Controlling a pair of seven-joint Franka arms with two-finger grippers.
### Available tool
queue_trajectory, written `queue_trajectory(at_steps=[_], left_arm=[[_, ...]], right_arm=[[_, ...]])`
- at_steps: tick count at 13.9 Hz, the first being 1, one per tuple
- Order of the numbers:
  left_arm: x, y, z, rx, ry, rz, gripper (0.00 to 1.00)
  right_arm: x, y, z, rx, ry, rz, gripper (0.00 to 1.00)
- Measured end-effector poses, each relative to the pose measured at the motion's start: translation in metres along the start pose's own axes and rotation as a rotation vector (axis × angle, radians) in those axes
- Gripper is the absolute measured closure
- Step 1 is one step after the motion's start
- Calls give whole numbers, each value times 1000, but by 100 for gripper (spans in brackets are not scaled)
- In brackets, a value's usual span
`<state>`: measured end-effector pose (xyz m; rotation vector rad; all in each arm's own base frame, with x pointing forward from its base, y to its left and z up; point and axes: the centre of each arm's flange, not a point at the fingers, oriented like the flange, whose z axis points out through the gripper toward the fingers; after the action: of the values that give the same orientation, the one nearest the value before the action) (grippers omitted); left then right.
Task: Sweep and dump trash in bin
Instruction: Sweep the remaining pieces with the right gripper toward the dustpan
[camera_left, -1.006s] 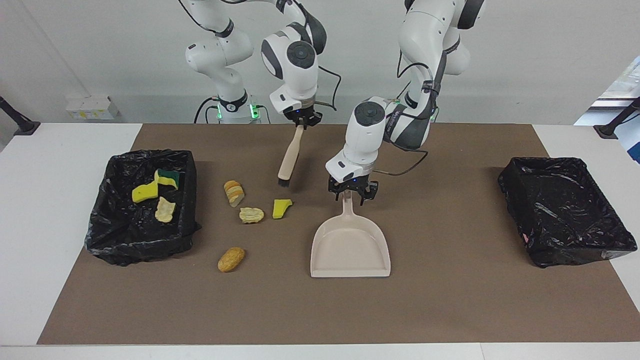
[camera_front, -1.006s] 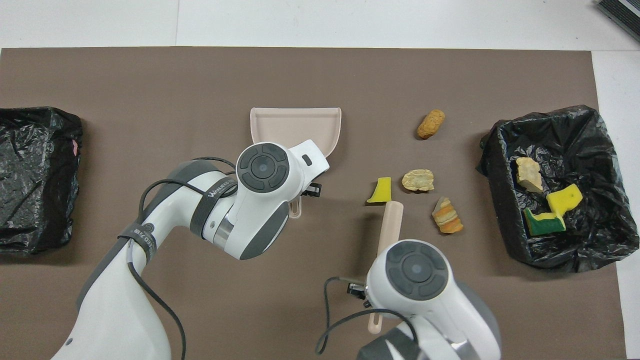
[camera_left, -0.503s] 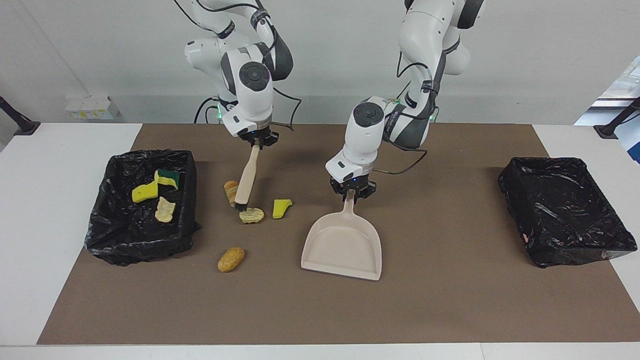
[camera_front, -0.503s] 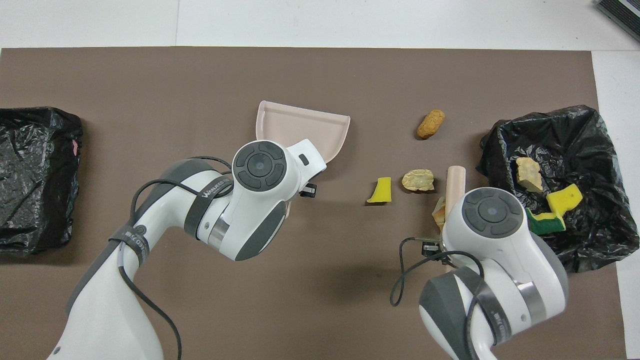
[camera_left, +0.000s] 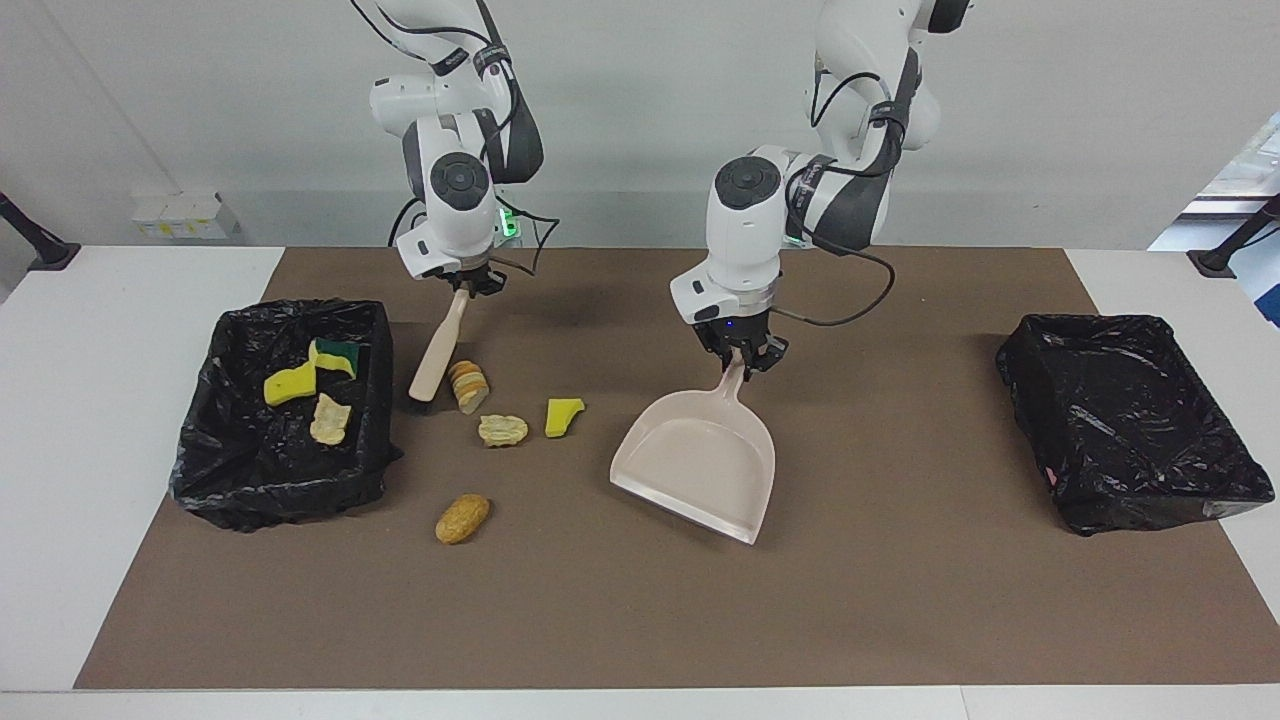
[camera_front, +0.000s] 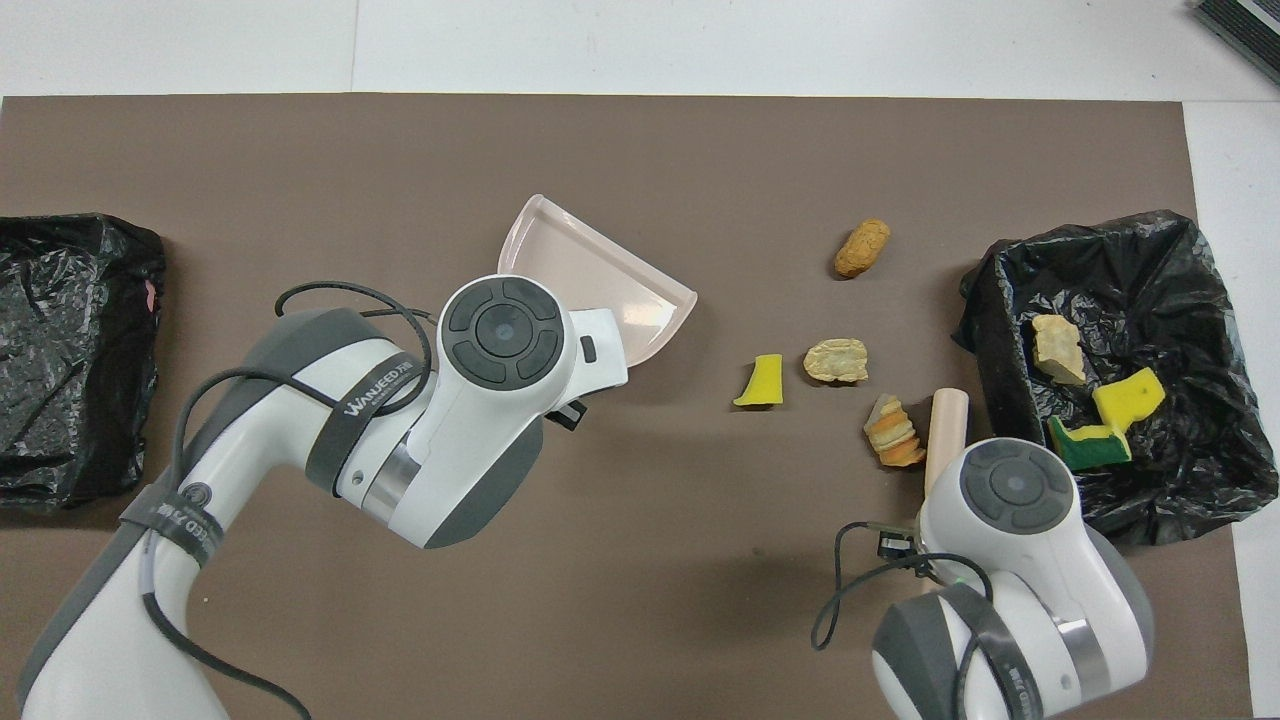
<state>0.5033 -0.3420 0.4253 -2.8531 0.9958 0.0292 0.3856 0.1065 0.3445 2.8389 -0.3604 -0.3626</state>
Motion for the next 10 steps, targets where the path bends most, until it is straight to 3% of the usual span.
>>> queue_trajectory(at_steps=[4,7,10], left_arm=[[-8,-15,6,-1,-38,221,67],[-12,-31,14,-12,-51,499,67],[-16,-27,26,-12,-76,595,67]], right_arm=[[-3,-30,-16,72,68,-65,74],[3,-49,-33,128,65,-123,74],[9,-75,-52,173,65,-195,74]])
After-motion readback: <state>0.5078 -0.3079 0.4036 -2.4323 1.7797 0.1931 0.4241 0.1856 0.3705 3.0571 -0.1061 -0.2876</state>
